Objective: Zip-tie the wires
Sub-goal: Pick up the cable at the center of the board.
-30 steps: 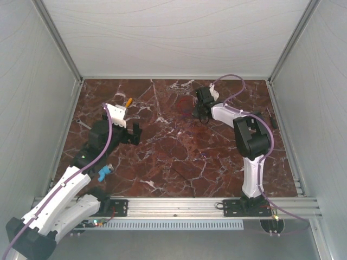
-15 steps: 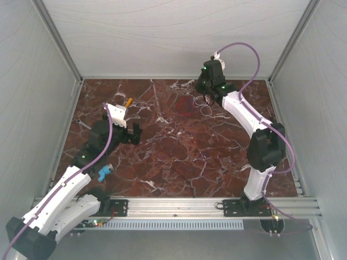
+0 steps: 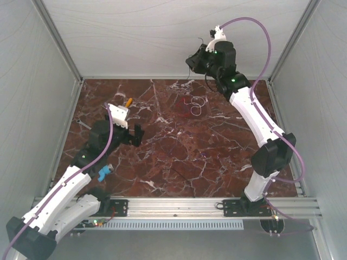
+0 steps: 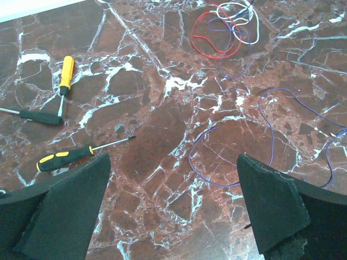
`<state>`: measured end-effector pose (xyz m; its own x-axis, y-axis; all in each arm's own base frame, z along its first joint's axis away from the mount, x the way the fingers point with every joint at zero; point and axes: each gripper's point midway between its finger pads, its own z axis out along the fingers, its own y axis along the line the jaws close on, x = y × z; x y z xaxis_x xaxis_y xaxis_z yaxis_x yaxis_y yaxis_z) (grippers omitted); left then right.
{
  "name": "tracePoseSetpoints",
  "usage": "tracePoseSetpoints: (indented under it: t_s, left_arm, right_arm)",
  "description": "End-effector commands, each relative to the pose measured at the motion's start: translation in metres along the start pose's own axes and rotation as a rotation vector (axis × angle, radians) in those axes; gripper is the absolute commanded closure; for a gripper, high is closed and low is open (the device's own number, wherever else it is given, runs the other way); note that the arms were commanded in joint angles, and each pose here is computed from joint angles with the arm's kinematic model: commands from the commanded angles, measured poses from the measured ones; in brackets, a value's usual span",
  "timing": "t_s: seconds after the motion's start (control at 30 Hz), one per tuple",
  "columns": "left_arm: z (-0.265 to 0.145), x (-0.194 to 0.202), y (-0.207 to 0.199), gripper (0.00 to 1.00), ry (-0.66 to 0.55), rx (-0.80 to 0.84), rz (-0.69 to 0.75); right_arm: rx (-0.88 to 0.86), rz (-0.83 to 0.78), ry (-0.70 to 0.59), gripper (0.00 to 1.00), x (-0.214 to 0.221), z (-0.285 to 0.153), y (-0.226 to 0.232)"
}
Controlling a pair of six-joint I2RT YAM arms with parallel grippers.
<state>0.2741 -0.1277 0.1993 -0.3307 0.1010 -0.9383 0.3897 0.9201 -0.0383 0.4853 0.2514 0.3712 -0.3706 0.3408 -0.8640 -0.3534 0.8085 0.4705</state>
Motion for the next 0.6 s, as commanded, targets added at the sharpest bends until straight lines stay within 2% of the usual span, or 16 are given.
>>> tracePoseSetpoints:
  t_s: [0.0,0.23,0.33,0.43,0.57]
  left_arm:
    - [0.001,-0.016,-0.009,0.00,-0.065,0.053,0.017]
    - [0.001,-0.016,-0.015,0.00,-0.074,0.093,0.025]
    - [0.000,-0.017,-0.023,0.00,-0.090,0.138,0.036]
    - [-0.003,-0.019,-0.043,0.00,-0.123,0.255,0.060]
    - [-0.009,-0.032,-0.059,0.00,-0.217,0.354,0.089]
  right_arm:
    - [-0.203,-0.049,-0.194,1.00,-0.071,-0.035,0.059]
    - [-0.298,-0.034,-0.363,1.00,-0.125,-0.059,0.085]
    - [-0.357,-0.040,-0.378,1.00,-0.137,-0.067,0.101]
    - [-0.390,-0.044,-0.381,1.00,-0.144,-0.072,0.110]
    - [-0.473,-0.099,-0.370,1.00,-0.145,-0.082,0.128]
